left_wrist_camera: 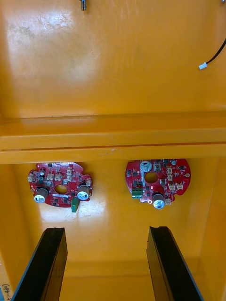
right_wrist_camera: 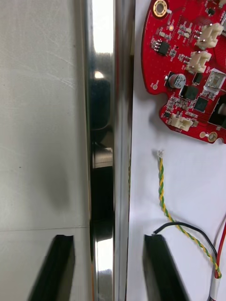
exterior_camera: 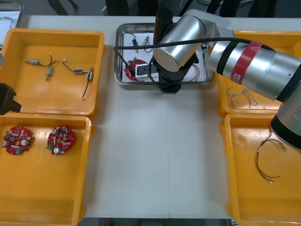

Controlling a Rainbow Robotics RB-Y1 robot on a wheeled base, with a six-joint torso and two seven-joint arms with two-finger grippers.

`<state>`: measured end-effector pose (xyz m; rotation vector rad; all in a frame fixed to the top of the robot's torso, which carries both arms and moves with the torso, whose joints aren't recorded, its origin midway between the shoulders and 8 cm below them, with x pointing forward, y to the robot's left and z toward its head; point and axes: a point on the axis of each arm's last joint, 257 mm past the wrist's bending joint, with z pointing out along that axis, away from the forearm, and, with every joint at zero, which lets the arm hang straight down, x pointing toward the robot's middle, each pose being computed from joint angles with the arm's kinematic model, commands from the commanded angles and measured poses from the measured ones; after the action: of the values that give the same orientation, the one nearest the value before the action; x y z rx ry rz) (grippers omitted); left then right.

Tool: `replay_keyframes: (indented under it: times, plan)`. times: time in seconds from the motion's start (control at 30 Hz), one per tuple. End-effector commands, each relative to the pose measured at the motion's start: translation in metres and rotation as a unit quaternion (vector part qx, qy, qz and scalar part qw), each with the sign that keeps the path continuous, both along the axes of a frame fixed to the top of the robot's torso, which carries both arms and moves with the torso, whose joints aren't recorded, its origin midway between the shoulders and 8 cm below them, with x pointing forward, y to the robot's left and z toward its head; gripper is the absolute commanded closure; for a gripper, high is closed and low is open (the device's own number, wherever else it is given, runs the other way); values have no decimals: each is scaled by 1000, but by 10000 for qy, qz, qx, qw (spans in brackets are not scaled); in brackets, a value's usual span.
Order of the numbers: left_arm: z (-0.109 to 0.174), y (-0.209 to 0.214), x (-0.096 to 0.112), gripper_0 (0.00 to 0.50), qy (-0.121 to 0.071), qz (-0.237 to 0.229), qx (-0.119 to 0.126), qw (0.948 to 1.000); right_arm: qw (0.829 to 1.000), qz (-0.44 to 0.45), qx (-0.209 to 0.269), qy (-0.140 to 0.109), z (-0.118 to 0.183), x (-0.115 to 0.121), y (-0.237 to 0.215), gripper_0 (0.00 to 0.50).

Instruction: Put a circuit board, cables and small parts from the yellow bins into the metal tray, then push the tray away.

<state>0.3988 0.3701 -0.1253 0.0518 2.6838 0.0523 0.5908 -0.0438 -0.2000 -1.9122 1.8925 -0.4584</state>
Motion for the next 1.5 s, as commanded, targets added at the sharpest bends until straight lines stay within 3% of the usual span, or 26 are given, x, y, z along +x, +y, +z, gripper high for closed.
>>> replay_keyframes:
  times: [0.03,0.2,0.6,0.9,1.0,1.2,1.5]
  plan:
    - [-2,7,-4,0,3,2,27,10000,9992,292,102,-272,42,8,27,0]
    - [-2,7,-4,0,3,2,27,10000,9998,145,129,-58,48,1,21,0]
    - [-2,7,-4,0,3,2,27,10000,9990,-6,96,445,65,-46,12,0]
    - [-2,7,-4,0,3,2,27,10000,9972,-428,160,592,80,-89,-12,0]
    - [-2,7,-4,0,3,2,27,10000,9959,-687,220,547,84,-106,-26,0]
    - [-2,7,-4,0,3,2,27,10000,9890,-1149,928,110,99,-124,-34,0]
    - [-2,7,-4,0,3,2,27,10000,9499,-2230,2189,-71,108,-149,-54,0]
